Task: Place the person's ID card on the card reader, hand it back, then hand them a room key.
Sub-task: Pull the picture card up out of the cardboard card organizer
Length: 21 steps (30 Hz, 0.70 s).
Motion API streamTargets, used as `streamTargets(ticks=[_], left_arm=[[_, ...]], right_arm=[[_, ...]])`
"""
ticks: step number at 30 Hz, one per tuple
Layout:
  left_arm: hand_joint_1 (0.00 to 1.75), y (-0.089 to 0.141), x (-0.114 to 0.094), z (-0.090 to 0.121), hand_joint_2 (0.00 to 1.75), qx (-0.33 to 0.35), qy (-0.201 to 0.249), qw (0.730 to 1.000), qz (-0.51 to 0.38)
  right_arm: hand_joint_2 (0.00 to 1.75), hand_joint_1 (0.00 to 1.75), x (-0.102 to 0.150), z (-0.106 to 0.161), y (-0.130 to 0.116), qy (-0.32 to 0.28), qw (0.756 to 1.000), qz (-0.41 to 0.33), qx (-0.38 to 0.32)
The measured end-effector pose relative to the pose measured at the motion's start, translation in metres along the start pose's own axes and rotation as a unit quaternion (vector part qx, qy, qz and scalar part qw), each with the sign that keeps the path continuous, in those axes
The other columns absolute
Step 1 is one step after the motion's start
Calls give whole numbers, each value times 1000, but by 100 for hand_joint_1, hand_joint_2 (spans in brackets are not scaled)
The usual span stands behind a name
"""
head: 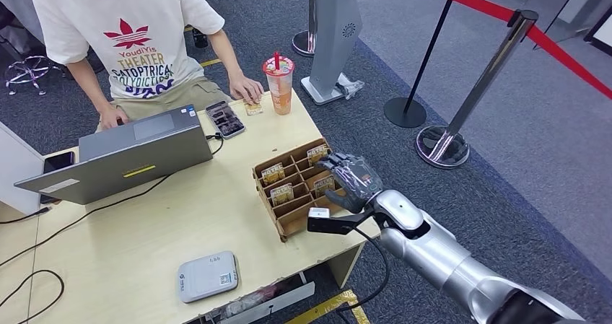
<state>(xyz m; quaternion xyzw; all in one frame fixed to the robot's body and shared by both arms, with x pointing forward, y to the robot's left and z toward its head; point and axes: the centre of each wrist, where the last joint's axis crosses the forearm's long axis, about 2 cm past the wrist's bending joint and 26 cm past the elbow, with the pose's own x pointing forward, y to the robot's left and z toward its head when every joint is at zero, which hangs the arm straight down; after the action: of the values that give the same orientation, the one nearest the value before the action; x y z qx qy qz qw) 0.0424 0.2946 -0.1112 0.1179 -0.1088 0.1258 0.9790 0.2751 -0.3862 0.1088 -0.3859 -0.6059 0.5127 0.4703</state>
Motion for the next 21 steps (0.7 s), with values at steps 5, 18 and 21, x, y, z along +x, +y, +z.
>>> streamTargets(ticks=[5,18,21], left_arm=[[0,1,0,0,0,2,1,1000,1],[0,3,0,-1,0,3,1,1000,1],[0,3,0,-1,0,3,1,1000,1]], right_arm=[[175,80,-3,-1,0,5,1000,-3,4],[175,89,-9,-6,0,11,1000,-2,8],[175,86,-9,-5,1,12,1000,-2,10]])
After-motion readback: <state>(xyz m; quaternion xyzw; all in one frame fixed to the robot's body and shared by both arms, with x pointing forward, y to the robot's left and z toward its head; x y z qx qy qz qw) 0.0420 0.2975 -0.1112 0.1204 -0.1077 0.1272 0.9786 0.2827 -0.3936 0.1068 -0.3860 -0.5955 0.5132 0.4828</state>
